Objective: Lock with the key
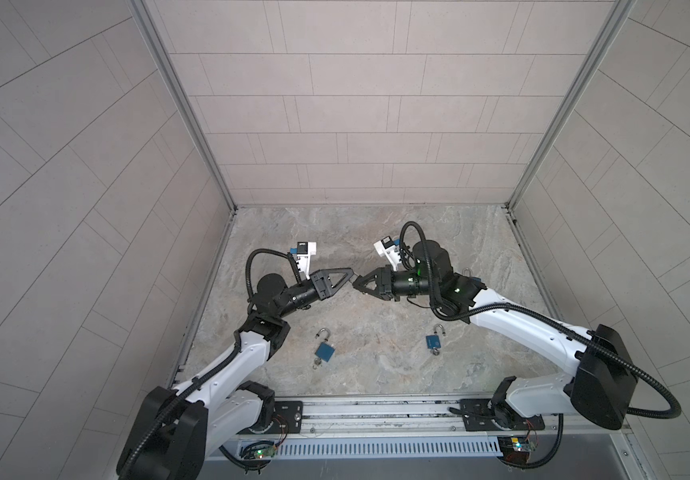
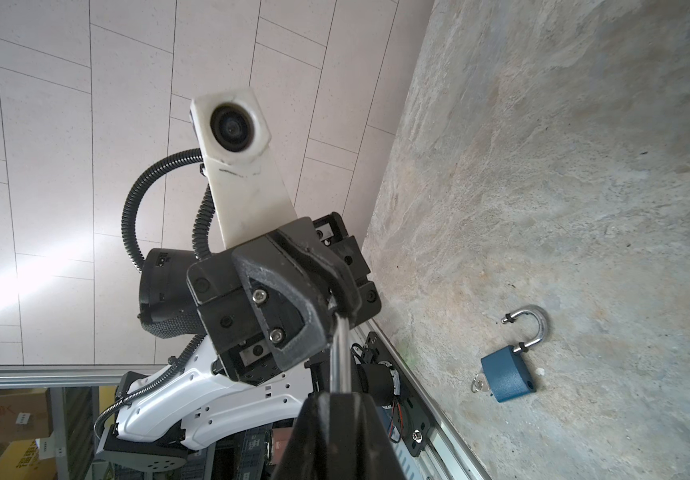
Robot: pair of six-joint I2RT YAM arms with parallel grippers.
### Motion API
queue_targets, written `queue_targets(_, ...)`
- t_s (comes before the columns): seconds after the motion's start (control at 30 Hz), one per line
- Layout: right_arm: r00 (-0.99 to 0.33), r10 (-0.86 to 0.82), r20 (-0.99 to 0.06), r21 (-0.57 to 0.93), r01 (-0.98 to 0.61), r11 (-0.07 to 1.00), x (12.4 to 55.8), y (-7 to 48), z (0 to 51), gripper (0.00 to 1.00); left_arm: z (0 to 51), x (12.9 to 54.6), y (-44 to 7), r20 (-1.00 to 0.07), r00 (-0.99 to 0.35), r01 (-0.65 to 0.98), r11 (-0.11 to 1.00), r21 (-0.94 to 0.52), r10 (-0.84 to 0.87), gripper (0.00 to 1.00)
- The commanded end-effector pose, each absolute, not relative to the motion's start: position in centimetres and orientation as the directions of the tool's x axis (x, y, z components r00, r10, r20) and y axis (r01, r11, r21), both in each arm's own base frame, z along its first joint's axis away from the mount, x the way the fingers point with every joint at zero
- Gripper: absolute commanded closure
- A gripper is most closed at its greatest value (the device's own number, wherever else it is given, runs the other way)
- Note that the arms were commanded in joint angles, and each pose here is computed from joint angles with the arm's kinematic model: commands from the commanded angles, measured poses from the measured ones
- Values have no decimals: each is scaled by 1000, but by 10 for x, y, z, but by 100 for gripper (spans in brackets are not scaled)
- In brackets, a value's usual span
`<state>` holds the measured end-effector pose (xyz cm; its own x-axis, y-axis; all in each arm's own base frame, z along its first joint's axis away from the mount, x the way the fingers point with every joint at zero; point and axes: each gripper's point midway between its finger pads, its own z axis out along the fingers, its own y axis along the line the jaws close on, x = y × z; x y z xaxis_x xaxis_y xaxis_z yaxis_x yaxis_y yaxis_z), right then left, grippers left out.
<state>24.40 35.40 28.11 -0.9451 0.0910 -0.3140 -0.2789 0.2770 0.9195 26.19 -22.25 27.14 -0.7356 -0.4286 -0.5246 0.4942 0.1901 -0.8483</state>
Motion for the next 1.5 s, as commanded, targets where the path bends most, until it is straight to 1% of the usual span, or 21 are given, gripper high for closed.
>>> queue_targets(0.0, -865, 108, -491, 870, -478, 126, 240, 365, 348, 100, 255, 226, -246, -507, -817, 487, 142, -862, -276, 100)
queue_targets(0.27, -846, 65, -530, 844, -519, 133, 248, 371, 346, 100, 260, 203, -261, -505, -836, 497, 94, -863, -217, 100)
queue_targets(0.4, -826, 29, -563, 822, -557, 119, 249, 376, 349, 100, 263, 197, -268, -501, -843, 498, 69, -865, -195, 100)
queue_targets(0.47, -827, 29, -562, 822, -554, 129, 253, 376, 348, 100, 264, 197, -269, -499, -845, 496, 68, -866, -193, 100)
queue_targets(0.53, -829, 30, -558, 825, -550, 128, 255, 376, 346, 100, 262, 199, -268, -498, -844, 491, 85, -867, -201, 100)
queue_targets(0.67, -830, 22, -557, 823, -549, 145, 253, 373, 341, 100, 252, 211, -267, -491, -846, 464, 168, -870, -206, 100)
queue_targets(0.73, -827, 18, -562, 818, -553, 158, 251, 370, 339, 100, 248, 221, -264, -470, -852, 433, 195, -880, -229, 100)
queue_targets(0.83, -818, -1, -575, 802, -564, 195, 248, 365, 331, 100, 244, 237, -256, -410, -871, 368, 194, -909, -271, 100)
queue_targets(0.87, -816, -10, -578, 797, -567, 209, 246, 363, 327, 100, 245, 242, -253, -392, -874, 354, 175, -919, -288, 100)
queue_targets(0.97, -815, -20, -579, 792, -568, 223, 244, 360, 319, 100, 252, 251, -246, -336, -881, 321, 101, -942, -332, 95)
queue_targets(1.1, -813, -22, -582, 788, -571, 230, 243, 358, 314, 100, 261, 254, -246, -318, -883, 322, 46, -946, -347, 92)
queue_targets(1.23, -811, -21, -585, 786, -574, 229, 244, 358, 315, 100, 263, 255, -246, -323, -881, 326, 51, -944, -347, 88)
queue_targets(1.37, -810, -20, -586, 786, -575, 226, 245, 357, 316, 100, 261, 254, -244, -339, -875, 330, 87, -940, -345, 78)
queue_targets(1.47, -811, -18, -585, 788, -573, 225, 245, 356, 315, 100, 255, 254, -241, -351, -870, 323, 138, -936, -346, 77)
